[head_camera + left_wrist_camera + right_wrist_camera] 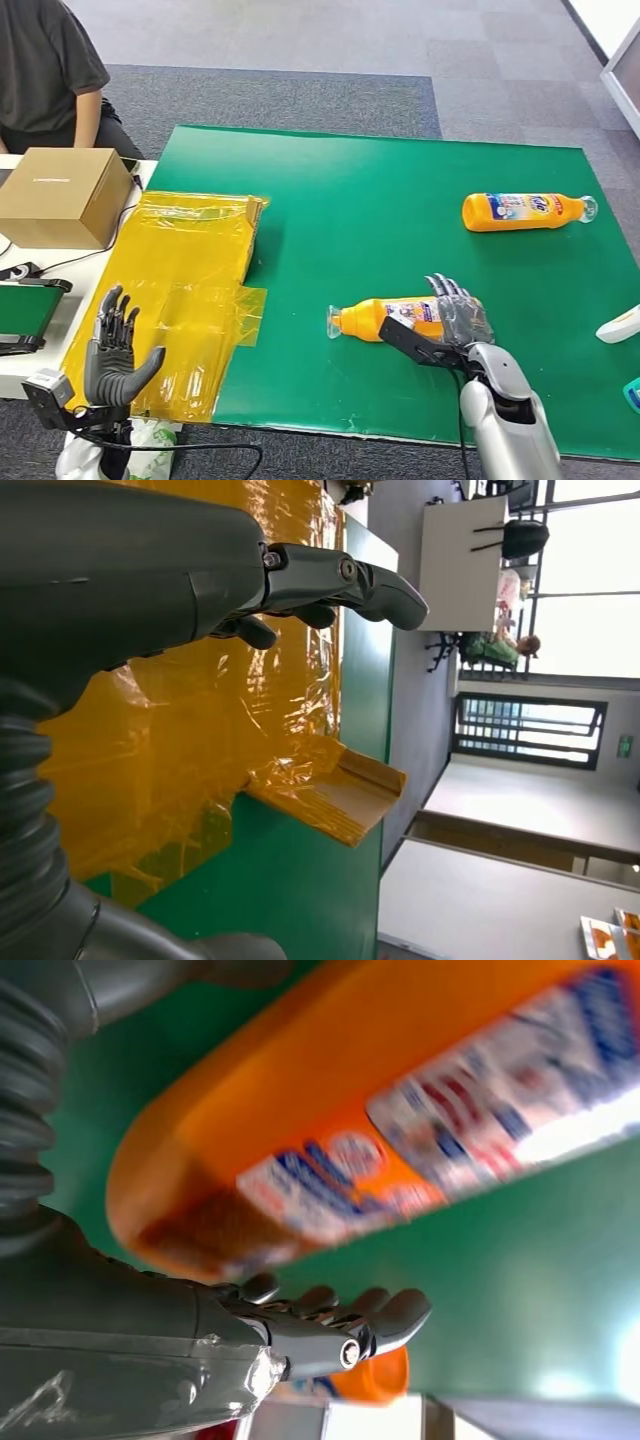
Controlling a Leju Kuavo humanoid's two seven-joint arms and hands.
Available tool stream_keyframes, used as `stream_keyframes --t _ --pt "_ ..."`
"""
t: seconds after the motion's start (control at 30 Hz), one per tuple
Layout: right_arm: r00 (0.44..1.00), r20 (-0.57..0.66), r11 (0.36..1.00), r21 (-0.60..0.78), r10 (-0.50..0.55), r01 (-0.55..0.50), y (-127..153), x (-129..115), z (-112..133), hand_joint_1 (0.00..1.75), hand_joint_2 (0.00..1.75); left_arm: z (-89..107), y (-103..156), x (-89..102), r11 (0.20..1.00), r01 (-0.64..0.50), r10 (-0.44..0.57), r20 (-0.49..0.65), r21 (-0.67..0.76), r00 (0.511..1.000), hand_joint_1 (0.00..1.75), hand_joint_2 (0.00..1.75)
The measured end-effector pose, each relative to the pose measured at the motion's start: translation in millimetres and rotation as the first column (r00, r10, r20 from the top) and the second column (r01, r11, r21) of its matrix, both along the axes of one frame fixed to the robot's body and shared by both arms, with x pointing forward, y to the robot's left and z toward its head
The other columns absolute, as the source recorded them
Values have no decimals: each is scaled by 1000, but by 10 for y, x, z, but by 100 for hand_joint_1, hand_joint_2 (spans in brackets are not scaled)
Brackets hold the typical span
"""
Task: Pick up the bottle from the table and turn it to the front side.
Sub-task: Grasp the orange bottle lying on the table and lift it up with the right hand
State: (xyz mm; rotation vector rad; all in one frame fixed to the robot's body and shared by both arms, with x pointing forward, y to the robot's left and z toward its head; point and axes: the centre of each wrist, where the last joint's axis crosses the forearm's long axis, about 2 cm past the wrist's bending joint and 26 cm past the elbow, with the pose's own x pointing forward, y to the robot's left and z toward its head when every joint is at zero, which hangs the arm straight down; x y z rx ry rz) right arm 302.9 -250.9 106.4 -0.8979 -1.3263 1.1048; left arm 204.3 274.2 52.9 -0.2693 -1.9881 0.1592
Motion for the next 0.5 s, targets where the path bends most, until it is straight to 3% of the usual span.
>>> stream_keyframes --t 0.07,0.1,0.2,0.23,0.5 --pt "993 -122 992 -129 -5 -11 -174 226 -169 0 175 -8 -32 75 1000 4 -4 7 -15 1000 0 175" --pt "989 -149 989 -146 -3 -19 -204 282 -196 24 175 -9 -35 92 1000 5 -5 8 -18 1000 0 175" --pt "980 -201 982 -183 0 -38 -260 418 -237 155 175 -17 -37 126 1000 10 -10 7 -21 1000 0 175" --pt "977 -212 980 -192 3 -45 -268 455 -245 175 175 -23 -35 129 1000 12 -12 5 -20 1000 0 175" --pt "980 -173 984 -129 99 -122 -235 461 -263 175 175 -62 -15 115 1000 15 -16 -10 -15 1000 0 175"
